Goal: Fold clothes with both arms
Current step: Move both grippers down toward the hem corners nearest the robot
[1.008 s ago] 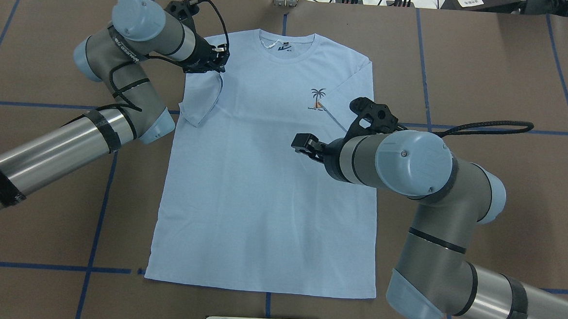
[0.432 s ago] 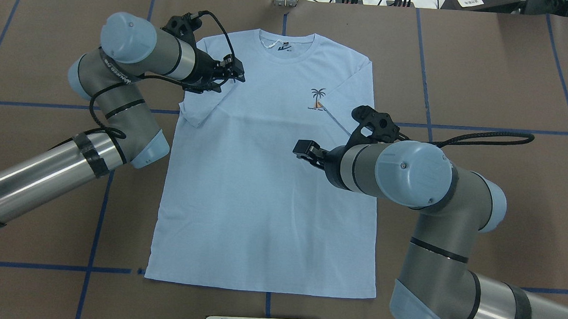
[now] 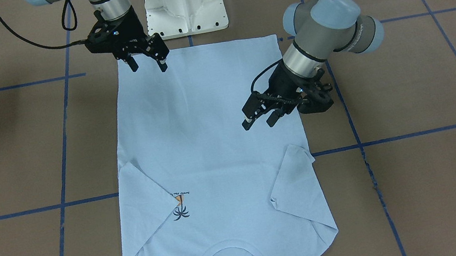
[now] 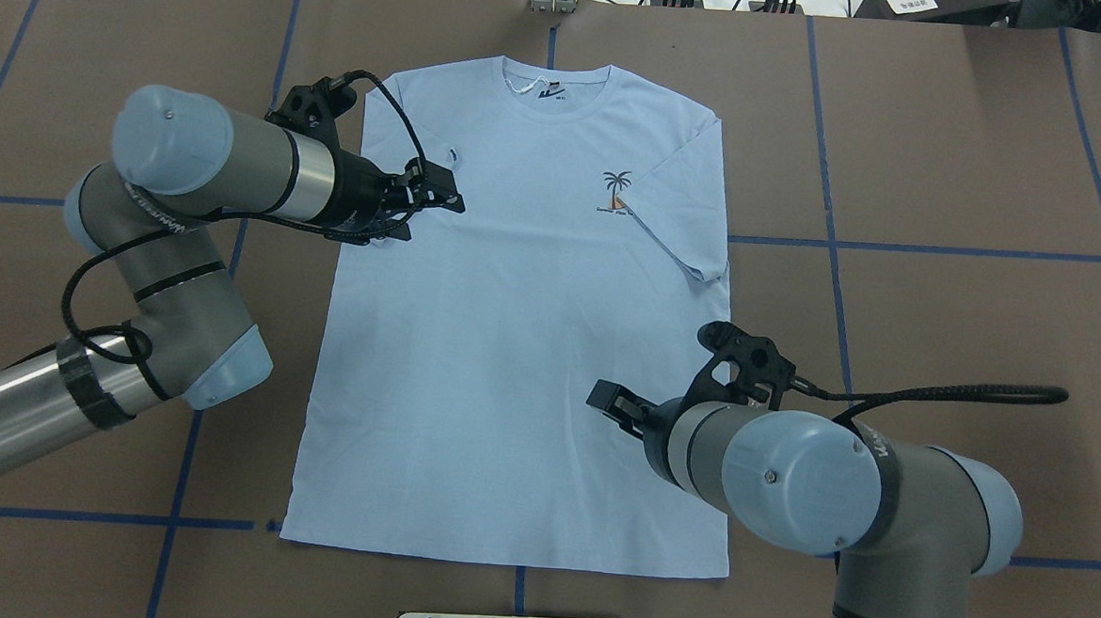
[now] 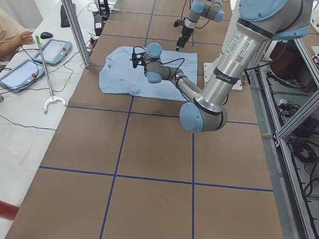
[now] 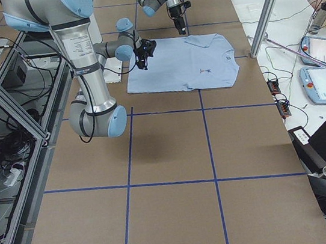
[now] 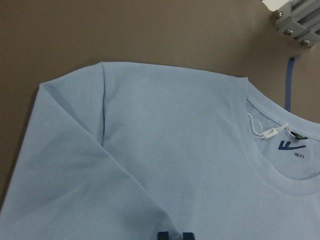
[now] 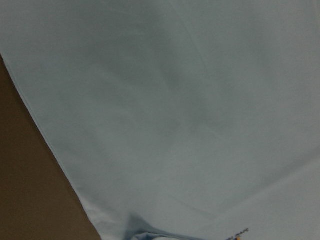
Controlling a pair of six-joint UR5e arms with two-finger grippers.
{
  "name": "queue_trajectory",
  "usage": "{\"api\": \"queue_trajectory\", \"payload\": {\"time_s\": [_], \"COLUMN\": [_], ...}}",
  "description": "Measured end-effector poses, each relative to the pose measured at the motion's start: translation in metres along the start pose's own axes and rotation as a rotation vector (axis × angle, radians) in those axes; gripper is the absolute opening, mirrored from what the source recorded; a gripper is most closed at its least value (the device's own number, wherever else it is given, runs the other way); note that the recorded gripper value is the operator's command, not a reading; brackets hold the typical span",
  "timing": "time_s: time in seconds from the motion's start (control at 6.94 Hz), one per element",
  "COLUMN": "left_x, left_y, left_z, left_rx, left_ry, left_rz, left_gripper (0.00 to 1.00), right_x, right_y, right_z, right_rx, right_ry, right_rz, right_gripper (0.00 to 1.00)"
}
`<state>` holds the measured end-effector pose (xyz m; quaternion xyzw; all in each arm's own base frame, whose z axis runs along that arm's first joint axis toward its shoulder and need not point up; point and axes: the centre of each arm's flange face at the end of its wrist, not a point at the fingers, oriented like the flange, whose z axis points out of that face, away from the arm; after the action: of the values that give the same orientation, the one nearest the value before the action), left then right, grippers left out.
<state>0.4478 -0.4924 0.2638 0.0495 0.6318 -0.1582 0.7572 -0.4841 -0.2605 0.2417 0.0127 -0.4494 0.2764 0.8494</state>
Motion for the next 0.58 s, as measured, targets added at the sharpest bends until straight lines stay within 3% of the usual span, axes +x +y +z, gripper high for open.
{"api": "queue_trajectory", "payload": {"time_s": [0.29,0.58], "left_x": [-0.007,-0.019], "left_y": [0.021,0.044], "left_z": [-0.015,-0.058], "left_rx": [-0.018,-0.029], "left_ry": [-0.007,-0.002], "left_rz": [-0.001,0.003], "left_gripper": [0.9,0.92], "right_x": [0.035,0.058], "right_y": [0.03,0.056], "right_z": [0.012,0.017], "right_rx": [0.023,0.035], "right_ry": [0.097,0.123], "right_rz": [0.06,0.107], "right_gripper": [0.99,0.98]}}
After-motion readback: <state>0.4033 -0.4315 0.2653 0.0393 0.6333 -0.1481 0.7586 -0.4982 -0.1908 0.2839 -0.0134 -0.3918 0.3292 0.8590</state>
